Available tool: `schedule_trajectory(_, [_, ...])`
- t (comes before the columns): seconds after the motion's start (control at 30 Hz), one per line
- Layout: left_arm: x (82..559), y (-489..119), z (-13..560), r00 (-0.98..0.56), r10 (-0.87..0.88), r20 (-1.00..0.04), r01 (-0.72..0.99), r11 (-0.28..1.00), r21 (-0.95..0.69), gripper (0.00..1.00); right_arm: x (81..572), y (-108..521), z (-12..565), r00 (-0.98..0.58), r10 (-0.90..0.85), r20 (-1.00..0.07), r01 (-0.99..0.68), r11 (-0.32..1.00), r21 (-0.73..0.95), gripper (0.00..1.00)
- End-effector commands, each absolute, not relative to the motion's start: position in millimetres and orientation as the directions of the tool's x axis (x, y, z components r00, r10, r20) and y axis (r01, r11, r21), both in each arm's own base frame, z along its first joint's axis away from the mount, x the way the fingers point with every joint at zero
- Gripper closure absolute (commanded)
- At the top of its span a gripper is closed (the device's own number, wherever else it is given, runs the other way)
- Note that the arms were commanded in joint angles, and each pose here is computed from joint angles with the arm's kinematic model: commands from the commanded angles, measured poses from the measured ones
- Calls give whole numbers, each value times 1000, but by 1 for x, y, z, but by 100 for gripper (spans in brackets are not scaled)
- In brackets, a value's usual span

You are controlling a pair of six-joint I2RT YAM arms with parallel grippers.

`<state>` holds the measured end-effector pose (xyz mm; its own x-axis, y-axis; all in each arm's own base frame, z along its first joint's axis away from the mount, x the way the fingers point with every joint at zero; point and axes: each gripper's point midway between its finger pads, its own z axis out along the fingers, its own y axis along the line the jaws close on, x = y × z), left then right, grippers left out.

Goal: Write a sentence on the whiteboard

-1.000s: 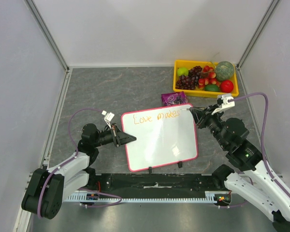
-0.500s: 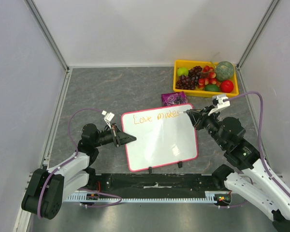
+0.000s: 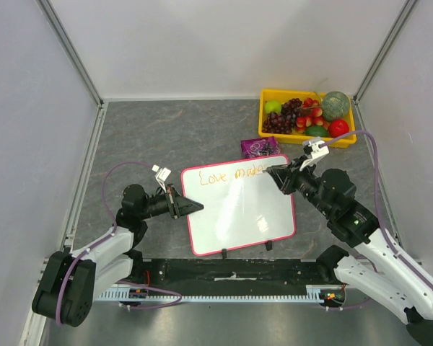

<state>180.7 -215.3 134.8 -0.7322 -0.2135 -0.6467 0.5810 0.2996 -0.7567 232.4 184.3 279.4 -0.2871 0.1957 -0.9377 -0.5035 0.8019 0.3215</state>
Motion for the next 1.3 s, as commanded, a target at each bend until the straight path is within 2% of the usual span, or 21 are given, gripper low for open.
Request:
schedule_trajectory(0.0, [192, -210, 115, -655, -167, -737, 641, 393, -659, 98, 236, 198, 308, -239, 258, -936, -556, 754, 350, 100])
schedule_trajectory(0.2, [192, -209, 114, -657, -168, -735, 639, 394, -661, 98, 233, 221, 311, -271, 268, -924, -596, 707, 380, 100])
schedule_trajectory(0.73, [192, -210, 114, -659, -166, -733, 637, 396, -662, 98, 218, 257, 293, -286, 211, -935, -572, 745, 343, 100])
schedule_trajectory(1.0, [193, -210, 113, -660, -164, -733, 637, 395, -661, 98, 196, 286, 281, -288, 148, -946, -613, 730, 301, 100])
schedule_trajectory(1.27, [192, -210, 114, -661, -164, -732, 637, 393, -663, 98, 186, 319, 271, -267, 162, -950, -617, 729, 298, 100])
